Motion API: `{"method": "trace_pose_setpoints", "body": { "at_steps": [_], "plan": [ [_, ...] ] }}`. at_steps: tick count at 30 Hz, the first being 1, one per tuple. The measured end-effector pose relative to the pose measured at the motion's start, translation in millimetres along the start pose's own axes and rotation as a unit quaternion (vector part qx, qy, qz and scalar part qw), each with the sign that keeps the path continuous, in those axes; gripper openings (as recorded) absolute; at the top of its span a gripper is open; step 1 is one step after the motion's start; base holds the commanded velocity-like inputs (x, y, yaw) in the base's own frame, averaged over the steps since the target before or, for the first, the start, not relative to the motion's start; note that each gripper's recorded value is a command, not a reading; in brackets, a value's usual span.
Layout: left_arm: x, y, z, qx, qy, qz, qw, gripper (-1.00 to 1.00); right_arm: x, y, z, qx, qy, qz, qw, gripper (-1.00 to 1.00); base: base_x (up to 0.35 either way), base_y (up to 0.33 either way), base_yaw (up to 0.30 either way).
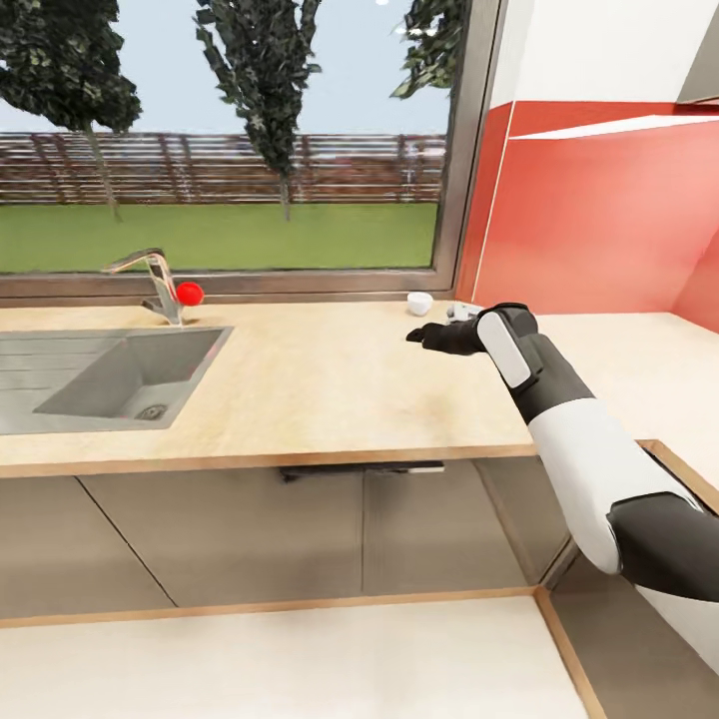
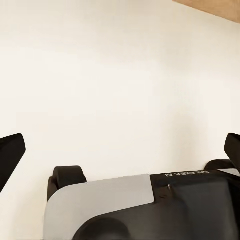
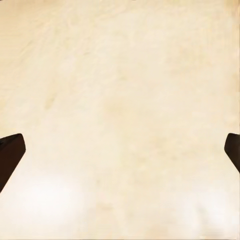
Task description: Set up a coffee station on the kitchen countertop: keep the coffee maker on the countertop, move the bottle of coffee from the kitchen shelf to the counter next to the coffee maker, place a paper coffee filter on top of the coffee maker, put the saucer next to the coffee maker with the coffee cup on the saucer, and place the electric kettle next to the coffee maker.
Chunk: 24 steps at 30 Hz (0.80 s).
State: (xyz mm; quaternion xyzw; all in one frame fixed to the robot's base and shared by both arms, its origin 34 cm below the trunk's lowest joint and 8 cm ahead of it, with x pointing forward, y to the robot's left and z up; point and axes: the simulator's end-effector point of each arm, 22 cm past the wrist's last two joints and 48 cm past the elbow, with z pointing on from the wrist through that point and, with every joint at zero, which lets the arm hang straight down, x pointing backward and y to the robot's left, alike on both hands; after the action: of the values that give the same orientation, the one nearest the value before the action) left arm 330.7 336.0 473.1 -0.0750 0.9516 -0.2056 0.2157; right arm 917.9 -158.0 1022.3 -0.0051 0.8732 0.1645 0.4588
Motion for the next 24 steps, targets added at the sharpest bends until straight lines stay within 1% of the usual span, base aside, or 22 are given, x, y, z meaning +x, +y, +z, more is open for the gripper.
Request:
{"method": "trace_pose_setpoints", "body": {
  "at_steps": [4, 5, 6, 8, 9, 13, 16, 17, 18, 22, 24],
  "plan": [
    [0.0, 0.0, 0.0, 0.0, 0.0, 0.0, 1.0, 1.0, -0.2, -20.7, 0.5, 0.047, 0.004, 0.002, 0.9989, 1.0, 0.251, -0.199, 0.0],
    [0.0, 0.0, 0.0, 0.0, 0.0, 0.0, 1.0, 1.0, -7.3, -29.0, -2.7, 0.07, 0.0, 0.001, 0.9975, 1.0, 0.249, -0.198, 0.0],
    [0.0, 0.0, 0.0, 0.0, 0.0, 0.0, 1.0, 1.0, -13.5, -31.9, -5.1, 0.081, -0.003, 0.001, 0.9967, 1.0, 0.236, -0.187, 0.0],
    [-0.1, 0.0, 0.0, 0.0, 0.0, 0.0, 1.0, 1.0, -24.0, -34.0, -8.0, 0.098, -0.005, 0.001, 0.9952, 1.0, 0.175, -0.138, 0.0],
    [-0.1, 0.0, 0.0, 0.0, 0.0, 0.0, 1.0, 1.0, -30.7, -34.7, -8.2, 0.111, 0.0, 0.001, 0.9938, 1.0, 0.112, -0.088, 0.0],
    [-0.1, 0.1, 0.1, 0.0, 0.0, 0.0, 1.0, 1.0, -50.0, -37.2, -10.7, 0.138, 0.017, 0.008, 0.9903, 1.0, 0.061, -0.048, 0.0],
    [-0.4, 0.0, 0.2, 0.0, 0.0, 0.0, 1.0, 1.0, -72.4, -26.2, -15.2, 0.144, 0.012, 0.012, 0.9895, 1.0, 0.02, -0.013, 0.0],
    [-0.9, 0.2, 0.1, 0.0, -0.001, 0.001, 1.0, 1.0, -79.4, -2.2, -13.6, 0.135, 0.011, 0.011, 0.9907, 1.0, 0.049, -0.004, 0.0],
    [-0.8, 0.4, 0.0, 0.0, -0.001, 0.0, 1.0, 1.0, -79.4, 3.9, -12.7, 0.134, 0.012, 0.008, 0.9909, 1.0, 0.095, -0.003, 0.0],
    [-0.9, 0.5, -0.2, 0.0, -0.001, 0.0, 1.0, 1.0, -79.4, 19.2, -10.4, 0.126, 0.011, 0.006, 0.992, 1.0, 0.183, -0.001, 0.0],
    [-0.5, 0.3, 0.0, 0.0, -0.001, 0.0, 1.0, 1.0, -85.1, 25.2, -8.2, 0.121, -0.006, 0.011, 0.9926, 1.0, 0.112, 0.0, 0.0]
  ]
}}
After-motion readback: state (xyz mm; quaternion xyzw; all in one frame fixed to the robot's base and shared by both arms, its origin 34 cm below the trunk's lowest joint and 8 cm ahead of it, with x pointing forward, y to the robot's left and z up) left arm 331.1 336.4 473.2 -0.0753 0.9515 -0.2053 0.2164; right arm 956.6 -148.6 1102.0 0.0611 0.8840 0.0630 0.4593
